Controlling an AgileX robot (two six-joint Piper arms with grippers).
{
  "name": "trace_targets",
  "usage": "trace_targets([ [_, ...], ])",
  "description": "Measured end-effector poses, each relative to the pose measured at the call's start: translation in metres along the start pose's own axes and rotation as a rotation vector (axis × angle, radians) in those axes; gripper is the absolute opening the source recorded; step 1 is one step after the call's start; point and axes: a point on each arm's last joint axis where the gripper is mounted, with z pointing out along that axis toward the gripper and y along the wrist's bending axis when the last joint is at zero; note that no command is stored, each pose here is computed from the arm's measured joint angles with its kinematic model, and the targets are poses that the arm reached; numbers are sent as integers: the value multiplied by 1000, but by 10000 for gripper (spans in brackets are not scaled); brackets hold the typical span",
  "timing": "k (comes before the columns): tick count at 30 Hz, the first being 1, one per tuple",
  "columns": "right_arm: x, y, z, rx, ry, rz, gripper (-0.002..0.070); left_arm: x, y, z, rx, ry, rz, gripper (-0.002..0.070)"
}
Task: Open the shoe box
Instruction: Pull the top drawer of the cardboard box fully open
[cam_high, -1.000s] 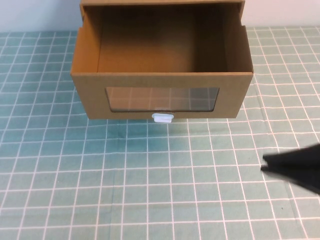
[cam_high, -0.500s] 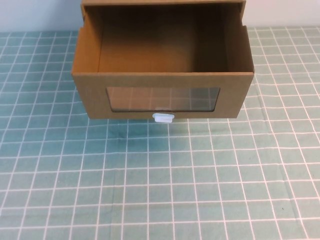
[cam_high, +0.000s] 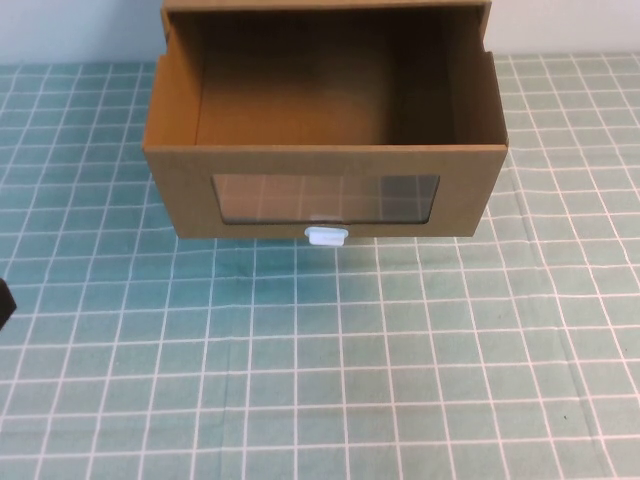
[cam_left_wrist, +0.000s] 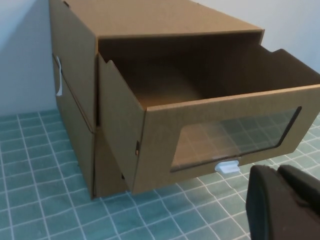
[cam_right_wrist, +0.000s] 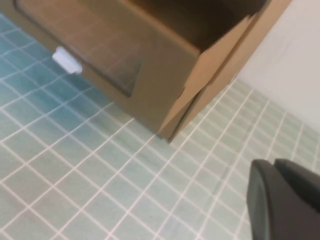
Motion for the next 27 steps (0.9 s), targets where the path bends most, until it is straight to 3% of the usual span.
trace_targets([
  [6, 30, 15, 18, -2, -13, -49, -13, 2, 0, 1, 0, 6, -2, -5],
  [27, 33, 16, 20, 5, -17, -81, -13, 2, 0, -7, -22, -45, 25, -5],
])
